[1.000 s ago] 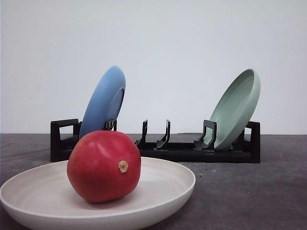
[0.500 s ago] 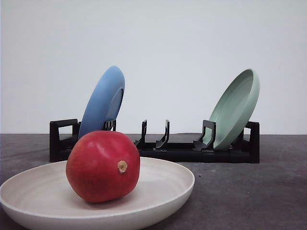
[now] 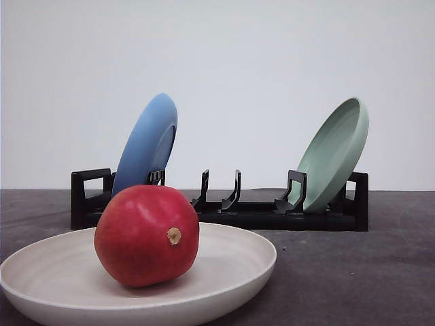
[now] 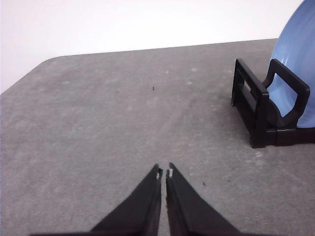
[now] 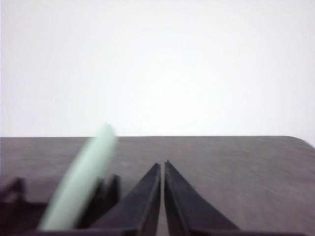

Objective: Place pomegranate in white plate

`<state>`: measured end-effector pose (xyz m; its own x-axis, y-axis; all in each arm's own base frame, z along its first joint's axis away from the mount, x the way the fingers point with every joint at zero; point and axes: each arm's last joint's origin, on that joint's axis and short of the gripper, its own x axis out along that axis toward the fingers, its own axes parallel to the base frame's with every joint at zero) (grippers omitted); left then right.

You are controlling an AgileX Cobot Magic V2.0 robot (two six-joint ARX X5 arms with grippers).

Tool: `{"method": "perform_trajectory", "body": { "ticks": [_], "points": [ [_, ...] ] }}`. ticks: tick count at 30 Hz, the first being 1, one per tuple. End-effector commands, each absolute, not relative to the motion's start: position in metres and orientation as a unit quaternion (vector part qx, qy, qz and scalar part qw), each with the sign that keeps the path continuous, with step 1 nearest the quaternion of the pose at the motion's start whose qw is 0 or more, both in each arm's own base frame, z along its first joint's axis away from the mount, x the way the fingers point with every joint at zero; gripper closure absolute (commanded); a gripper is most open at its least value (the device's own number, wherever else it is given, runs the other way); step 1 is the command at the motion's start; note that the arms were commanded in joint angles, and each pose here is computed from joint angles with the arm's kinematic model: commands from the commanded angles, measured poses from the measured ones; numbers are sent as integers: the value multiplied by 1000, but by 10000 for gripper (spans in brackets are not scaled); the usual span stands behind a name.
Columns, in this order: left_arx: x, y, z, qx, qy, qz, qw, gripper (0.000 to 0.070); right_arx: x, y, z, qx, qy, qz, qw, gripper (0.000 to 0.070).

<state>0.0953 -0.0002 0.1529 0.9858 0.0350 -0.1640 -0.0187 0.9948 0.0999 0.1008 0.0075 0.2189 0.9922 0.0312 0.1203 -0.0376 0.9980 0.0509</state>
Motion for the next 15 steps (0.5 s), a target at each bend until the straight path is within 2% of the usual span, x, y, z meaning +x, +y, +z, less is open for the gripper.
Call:
{"method": "perform_trajectory", "body": {
  "ticks": [1, 8, 15],
  "points": [
    [96, 0, 149, 49, 89, 13, 995, 700, 101, 6, 212, 6, -64, 6, 998, 693],
    [96, 0, 149, 49, 89, 13, 995, 700, 100, 1, 178, -1, -51, -17, 999, 693],
    [96, 0, 149, 49, 89, 13, 995, 700, 97, 0, 165, -22, 4, -22, 999, 693]
  ]
}}
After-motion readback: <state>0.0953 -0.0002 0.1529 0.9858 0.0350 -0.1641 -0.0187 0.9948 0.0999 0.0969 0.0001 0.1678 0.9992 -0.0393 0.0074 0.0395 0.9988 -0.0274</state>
